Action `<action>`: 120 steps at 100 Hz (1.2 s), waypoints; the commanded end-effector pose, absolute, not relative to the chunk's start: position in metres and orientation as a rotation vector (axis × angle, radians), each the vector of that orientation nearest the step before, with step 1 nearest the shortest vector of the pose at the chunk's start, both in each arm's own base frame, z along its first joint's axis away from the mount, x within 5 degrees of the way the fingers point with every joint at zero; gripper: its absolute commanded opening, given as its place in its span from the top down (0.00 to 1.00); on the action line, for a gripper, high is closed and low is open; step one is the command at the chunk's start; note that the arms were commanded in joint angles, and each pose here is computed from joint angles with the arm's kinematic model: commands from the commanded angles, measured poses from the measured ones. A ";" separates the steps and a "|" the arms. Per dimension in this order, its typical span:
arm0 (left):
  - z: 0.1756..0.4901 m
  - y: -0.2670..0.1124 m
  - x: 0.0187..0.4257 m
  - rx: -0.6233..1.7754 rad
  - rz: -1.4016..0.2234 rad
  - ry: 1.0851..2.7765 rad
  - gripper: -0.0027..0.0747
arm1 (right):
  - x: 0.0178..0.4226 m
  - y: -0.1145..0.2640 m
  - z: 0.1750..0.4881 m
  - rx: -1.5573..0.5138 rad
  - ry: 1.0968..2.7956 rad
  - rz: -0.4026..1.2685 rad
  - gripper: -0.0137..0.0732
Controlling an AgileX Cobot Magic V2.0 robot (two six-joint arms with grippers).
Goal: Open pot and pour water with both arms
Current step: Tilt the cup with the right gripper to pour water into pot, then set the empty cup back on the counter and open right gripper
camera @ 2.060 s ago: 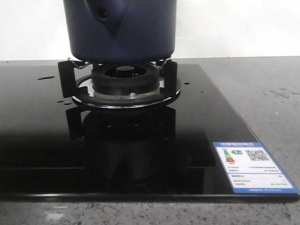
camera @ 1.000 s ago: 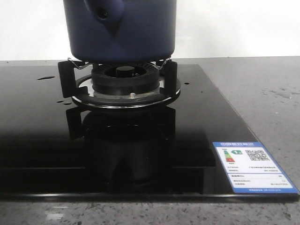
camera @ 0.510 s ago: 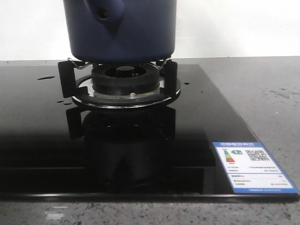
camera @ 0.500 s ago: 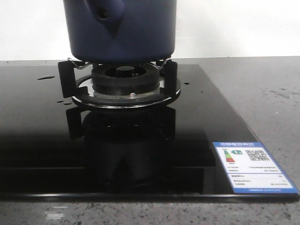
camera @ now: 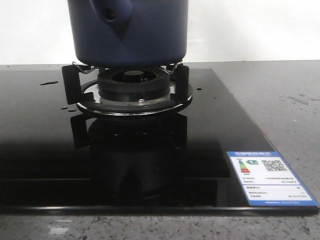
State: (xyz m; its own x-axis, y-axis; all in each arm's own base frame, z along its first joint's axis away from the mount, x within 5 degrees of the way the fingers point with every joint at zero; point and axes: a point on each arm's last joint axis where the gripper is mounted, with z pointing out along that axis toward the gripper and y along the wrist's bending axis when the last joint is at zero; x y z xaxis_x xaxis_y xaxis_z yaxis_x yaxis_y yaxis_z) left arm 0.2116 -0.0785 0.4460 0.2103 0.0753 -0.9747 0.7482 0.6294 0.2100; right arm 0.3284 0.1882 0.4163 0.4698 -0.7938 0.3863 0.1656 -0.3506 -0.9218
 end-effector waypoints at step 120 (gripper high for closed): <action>0.464 -0.086 0.200 0.764 -0.638 1.205 0.68 | 0.230 0.018 0.346 -0.278 1.589 -0.023 0.57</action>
